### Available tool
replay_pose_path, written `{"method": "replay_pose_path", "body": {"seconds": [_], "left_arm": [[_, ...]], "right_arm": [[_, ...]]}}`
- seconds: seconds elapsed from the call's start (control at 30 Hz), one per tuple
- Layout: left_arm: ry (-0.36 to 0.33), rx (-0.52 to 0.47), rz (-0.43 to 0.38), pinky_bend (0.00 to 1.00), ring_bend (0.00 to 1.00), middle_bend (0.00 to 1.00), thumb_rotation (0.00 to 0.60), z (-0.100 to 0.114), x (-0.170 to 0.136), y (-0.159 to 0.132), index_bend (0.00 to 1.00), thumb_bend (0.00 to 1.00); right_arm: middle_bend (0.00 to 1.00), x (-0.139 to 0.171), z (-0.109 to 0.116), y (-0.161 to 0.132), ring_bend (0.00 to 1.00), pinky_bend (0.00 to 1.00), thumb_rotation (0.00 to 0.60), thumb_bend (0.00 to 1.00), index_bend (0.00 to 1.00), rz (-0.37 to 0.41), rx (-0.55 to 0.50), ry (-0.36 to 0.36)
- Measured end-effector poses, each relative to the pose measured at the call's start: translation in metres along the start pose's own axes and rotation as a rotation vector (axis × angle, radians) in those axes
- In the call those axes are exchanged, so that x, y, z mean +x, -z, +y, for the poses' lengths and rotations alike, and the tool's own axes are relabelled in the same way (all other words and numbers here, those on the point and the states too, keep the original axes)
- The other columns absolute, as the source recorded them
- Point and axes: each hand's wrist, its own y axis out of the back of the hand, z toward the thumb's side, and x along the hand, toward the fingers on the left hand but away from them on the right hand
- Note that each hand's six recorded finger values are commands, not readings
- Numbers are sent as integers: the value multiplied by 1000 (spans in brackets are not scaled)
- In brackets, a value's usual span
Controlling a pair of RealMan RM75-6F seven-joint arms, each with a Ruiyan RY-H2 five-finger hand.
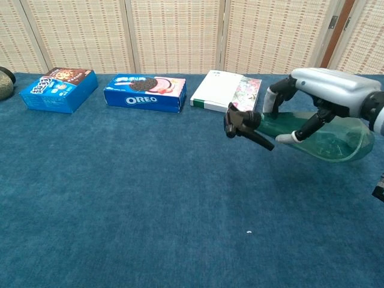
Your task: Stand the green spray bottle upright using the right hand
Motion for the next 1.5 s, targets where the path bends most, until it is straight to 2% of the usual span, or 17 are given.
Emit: {"method": "replay_pose_path", "body": {"seconds": [0.6,0.9,1.2,1.5], "left_arm": [[6,8,-27,389,361,474,600,2,5,-11,483,0],[11,6,-29,390,361,474,600,0,5,-13,483,0],[20,4,-29,390,361,474,600,-3,6,-15,483,0],[25,1,-22,390,361,474,600,-4,4,-13,483,0]], "right_arm": [[652,50,21,34,316,267,600,178,505,0,-635,246],[655,78,15,51,318,286,600,213,509,-28,-935,402],[655,98,0,63,319,304,600,246,515,-62,-1039,540],[651,107,-20,72,319,315,600,260,515,-98,-1104,611]]}}
